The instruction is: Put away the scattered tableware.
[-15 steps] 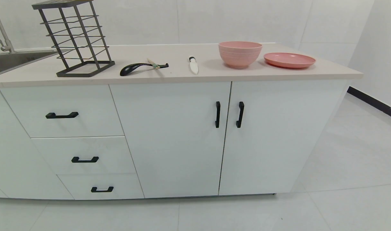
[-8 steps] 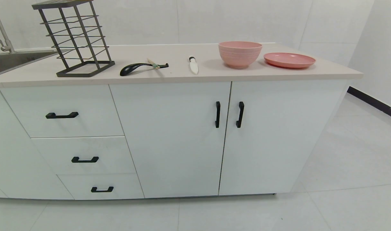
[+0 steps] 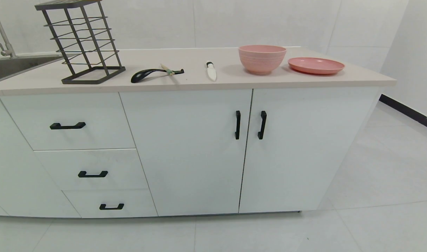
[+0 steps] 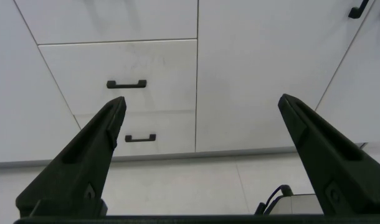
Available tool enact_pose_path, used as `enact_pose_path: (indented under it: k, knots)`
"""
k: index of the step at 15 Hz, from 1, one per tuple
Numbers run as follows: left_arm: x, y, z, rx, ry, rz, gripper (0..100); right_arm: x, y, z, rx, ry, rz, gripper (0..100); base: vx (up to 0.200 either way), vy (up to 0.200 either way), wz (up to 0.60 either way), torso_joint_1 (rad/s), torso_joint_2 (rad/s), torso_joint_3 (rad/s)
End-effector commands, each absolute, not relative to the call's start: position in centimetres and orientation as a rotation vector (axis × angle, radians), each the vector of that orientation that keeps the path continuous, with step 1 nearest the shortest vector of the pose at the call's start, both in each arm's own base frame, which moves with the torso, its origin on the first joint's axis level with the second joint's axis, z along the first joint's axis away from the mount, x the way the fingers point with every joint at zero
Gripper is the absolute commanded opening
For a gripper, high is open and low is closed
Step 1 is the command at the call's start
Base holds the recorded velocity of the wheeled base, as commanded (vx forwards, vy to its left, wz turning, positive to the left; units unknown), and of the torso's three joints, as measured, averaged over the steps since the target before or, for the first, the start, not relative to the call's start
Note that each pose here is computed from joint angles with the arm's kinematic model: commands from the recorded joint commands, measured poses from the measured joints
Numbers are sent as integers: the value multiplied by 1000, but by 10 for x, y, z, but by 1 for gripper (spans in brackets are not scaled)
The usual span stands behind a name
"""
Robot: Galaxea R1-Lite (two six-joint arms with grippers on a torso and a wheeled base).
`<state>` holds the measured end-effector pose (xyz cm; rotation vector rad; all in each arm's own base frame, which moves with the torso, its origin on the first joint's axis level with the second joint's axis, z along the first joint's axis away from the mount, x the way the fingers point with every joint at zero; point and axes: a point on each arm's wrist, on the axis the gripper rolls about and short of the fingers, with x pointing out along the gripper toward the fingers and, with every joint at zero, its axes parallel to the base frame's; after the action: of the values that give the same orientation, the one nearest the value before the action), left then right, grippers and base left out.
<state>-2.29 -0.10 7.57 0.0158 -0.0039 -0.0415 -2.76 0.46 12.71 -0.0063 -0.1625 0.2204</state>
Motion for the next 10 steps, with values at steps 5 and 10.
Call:
enact_pose_path:
  k: [5, 10]
  knots:
    - [-23, -1, 76, 15, -3, -41, 100, 57, 14, 179, 11, 117, 443, 100, 0, 0, 0, 0, 0, 0]
    - [-23, -1, 76, 14, -2, -41, 100, 137, 26, 176, -10, 205, 469, 100, 0, 0, 0, 0, 0, 0]
